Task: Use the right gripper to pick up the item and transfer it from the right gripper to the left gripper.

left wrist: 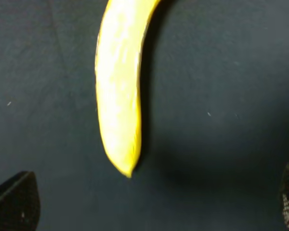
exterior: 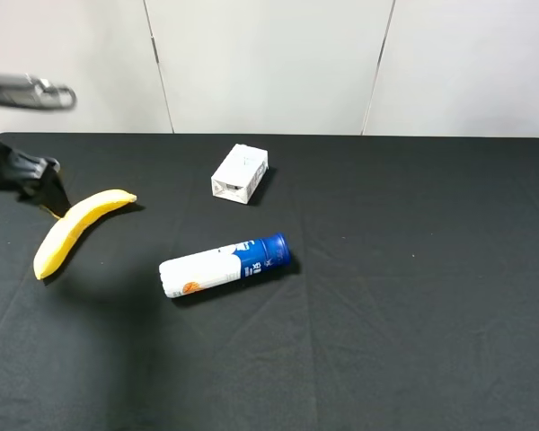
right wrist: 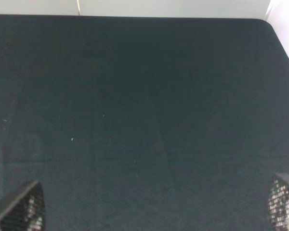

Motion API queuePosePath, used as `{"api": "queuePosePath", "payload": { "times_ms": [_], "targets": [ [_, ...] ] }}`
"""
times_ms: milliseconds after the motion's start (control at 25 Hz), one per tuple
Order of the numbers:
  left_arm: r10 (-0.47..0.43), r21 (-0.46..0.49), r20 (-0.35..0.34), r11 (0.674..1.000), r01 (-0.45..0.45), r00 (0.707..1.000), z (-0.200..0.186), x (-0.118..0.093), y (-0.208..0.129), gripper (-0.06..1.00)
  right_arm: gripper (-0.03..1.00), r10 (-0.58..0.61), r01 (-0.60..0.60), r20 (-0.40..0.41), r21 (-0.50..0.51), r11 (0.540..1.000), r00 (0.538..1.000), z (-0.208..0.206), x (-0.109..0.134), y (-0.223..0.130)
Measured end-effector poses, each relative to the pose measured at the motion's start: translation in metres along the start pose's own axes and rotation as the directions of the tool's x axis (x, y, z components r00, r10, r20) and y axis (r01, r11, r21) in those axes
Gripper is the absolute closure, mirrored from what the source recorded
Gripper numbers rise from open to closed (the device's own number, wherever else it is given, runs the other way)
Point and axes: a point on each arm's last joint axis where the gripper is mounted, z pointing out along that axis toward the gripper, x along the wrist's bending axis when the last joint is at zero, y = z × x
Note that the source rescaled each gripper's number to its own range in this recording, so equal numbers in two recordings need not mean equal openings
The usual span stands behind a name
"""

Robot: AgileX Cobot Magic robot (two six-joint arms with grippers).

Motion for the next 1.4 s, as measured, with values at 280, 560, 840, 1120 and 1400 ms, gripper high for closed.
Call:
{"api": "queuePosePath", "payload": {
  "times_ms": [280,560,840,1120,1400],
  "targets": [
    [0.006,-0.051,0.012,0.999,-0.005,1.000,-0.075,-0.008,-0.024,-0.06,-0.03,0.000,0.000,0.000,0.000,1.000,1.000,0.000,0.000,0.000],
    [0.005,-0.150,0.013,0.989,-0.003,1.000,-0.131,-0.015,-0.076,-0.06,-0.03,0.000,0.000,0.000,0.000,1.000,1.000,0.000,0.000,0.000],
    [0.019,-0.375,0.000,0.927,-0.017,1.000,-0.163,-0.020,-0.148,-0.06,-0.03,0.000,0.000,0.000,0.000,1.000,1.000,0.000,0.000,0.000],
    [-0.022,-0.605,0.031,0.795,0.037,0.999,-0.166,-0.025,-0.224,-0.05,-0.03,0.000,0.000,0.000,0.000,1.000,1.000,0.000,0.000,0.000],
    [-0.028,-0.666,0.029,0.745,0.040,0.999,-0.140,-0.024,-0.256,-0.05,-0.03,0.000,0.000,0.000,0.000,1.000,1.000,0.000,0.000,0.000]
  ]
}}
